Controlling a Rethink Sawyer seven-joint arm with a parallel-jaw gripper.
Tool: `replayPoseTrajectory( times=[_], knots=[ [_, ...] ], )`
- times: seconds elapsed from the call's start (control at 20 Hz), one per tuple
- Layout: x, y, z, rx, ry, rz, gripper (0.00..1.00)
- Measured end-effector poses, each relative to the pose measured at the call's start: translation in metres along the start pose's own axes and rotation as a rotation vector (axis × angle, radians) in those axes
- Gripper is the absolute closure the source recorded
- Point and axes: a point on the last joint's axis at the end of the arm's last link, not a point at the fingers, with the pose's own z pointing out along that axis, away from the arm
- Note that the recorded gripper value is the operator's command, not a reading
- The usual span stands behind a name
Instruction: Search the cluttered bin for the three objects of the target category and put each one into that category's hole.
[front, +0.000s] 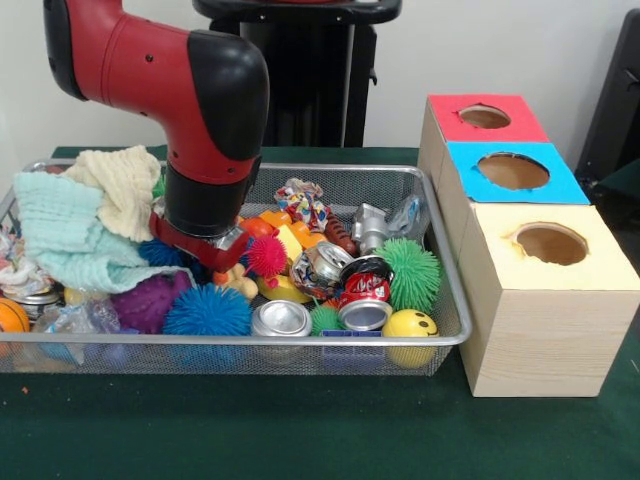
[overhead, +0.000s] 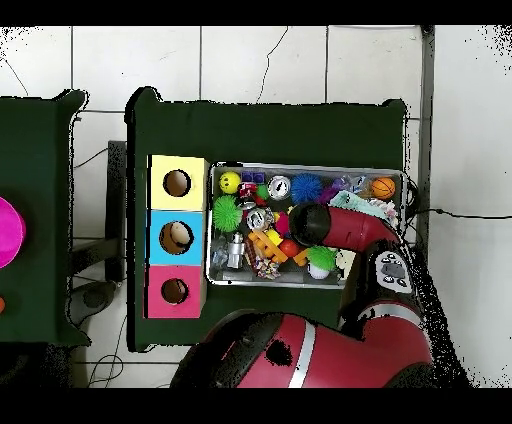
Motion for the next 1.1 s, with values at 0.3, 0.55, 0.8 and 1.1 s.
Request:
replayPoseTrajectory(
  times=[0.3, 0.55, 0.8, 1.1],
  knots=[
    [0.001, 0.000, -0.001, -0.002, 0.000, 0.002, 0.00],
    [0.000, -0.001, -0.007, -0.021, -0.010, 0.013, 0.00],
    [-0.006, -0.004, -0.026, -0.036, -0.021, 0.025, 0.00],
    [-0.015, -0.010, -0.063, -0.029, 0.003, 0.038, 0.00]
  ],
)
